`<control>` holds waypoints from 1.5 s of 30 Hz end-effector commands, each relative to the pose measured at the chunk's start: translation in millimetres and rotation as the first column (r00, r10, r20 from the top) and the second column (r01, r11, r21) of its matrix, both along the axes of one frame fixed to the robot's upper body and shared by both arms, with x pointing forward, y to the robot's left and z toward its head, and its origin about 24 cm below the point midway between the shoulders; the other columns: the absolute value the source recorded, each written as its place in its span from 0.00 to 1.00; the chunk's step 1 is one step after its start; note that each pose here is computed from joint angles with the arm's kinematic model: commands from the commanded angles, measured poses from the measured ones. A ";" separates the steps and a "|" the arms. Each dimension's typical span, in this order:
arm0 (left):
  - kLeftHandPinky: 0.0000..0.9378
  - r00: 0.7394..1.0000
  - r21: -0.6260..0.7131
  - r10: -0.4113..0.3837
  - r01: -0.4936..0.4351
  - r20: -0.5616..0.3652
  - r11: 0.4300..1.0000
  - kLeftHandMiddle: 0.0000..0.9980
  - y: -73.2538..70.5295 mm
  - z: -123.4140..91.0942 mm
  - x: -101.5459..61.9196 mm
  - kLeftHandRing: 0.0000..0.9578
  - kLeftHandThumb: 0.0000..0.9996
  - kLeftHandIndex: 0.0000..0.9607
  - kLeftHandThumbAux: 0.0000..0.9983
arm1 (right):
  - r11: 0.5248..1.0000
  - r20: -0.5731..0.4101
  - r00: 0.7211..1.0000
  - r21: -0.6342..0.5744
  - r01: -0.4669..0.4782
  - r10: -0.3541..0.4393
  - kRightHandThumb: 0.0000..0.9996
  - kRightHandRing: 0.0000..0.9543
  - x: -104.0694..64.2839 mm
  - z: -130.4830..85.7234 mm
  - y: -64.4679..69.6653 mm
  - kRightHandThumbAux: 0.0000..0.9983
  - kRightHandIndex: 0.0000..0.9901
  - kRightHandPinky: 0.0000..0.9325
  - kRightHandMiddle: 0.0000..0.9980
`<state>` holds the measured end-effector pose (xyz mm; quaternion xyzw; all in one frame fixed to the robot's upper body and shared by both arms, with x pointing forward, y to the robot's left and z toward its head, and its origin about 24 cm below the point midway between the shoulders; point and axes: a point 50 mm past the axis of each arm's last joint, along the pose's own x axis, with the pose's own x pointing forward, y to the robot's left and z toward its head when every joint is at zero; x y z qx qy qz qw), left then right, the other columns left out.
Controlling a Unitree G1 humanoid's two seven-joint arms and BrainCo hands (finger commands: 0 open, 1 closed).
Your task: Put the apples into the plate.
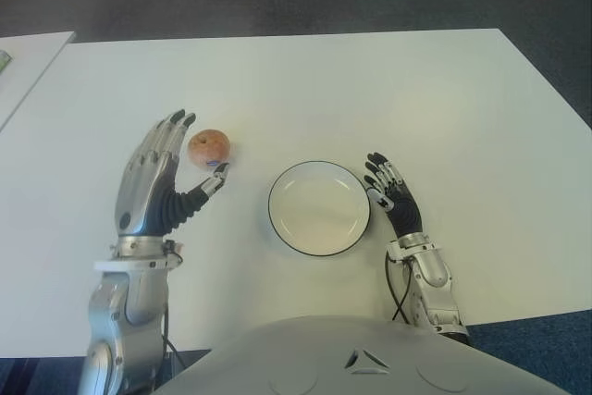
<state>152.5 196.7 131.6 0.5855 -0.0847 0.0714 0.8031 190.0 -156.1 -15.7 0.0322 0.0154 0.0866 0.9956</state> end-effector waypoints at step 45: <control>0.00 0.935 0.542 0.040 0.169 -0.352 0.823 0.00 69.5 -51.5 120.7 0.00 0.29 0.01 0.29 | 0.999 -0.279 0.959 0.003 0.046 -0.043 0.14 0.00 -30.5 -55.4 -17.3 0.54 0.00 0.00 0.00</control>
